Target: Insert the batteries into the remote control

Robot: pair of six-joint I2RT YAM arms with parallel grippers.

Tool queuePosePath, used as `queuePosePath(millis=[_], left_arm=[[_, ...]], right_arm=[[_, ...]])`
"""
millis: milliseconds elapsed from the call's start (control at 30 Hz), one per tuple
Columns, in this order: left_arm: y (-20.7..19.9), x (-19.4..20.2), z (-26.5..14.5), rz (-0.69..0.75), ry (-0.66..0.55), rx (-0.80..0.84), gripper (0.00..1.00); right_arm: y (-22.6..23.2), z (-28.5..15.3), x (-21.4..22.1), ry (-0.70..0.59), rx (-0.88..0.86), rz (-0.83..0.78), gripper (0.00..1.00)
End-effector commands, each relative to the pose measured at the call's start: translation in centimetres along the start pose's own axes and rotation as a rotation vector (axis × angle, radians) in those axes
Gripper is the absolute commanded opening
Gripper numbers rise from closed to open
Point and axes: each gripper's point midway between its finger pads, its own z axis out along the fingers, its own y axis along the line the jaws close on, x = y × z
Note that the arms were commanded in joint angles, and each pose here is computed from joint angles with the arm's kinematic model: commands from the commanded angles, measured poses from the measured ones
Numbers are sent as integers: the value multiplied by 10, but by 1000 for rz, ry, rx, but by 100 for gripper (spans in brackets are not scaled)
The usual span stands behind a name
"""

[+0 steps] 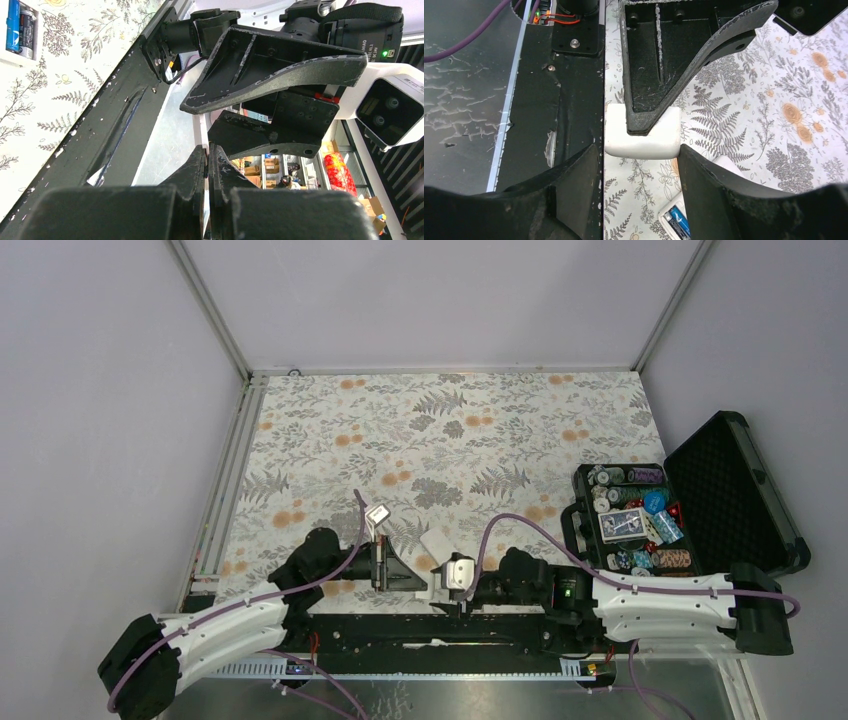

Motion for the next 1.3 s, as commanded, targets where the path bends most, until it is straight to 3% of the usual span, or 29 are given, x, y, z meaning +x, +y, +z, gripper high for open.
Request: queuePosePath(millis=[0, 867, 1000, 1267], left_arm=[[-11, -9, 0, 35, -48, 49, 0], [-15, -6, -2, 12, -49, 88, 0], [-16, -5, -3, 8, -48, 100, 0], [-17, -3, -5, 4, -46, 115, 0]], right_arm=[[-10, -2, -24, -95, 66, -46, 65], [-8, 0, -29, -142, 67, -80, 63], [-8, 0, -33, -163, 68, -83, 58], [-6, -1, -28, -163, 66, -73, 27]])
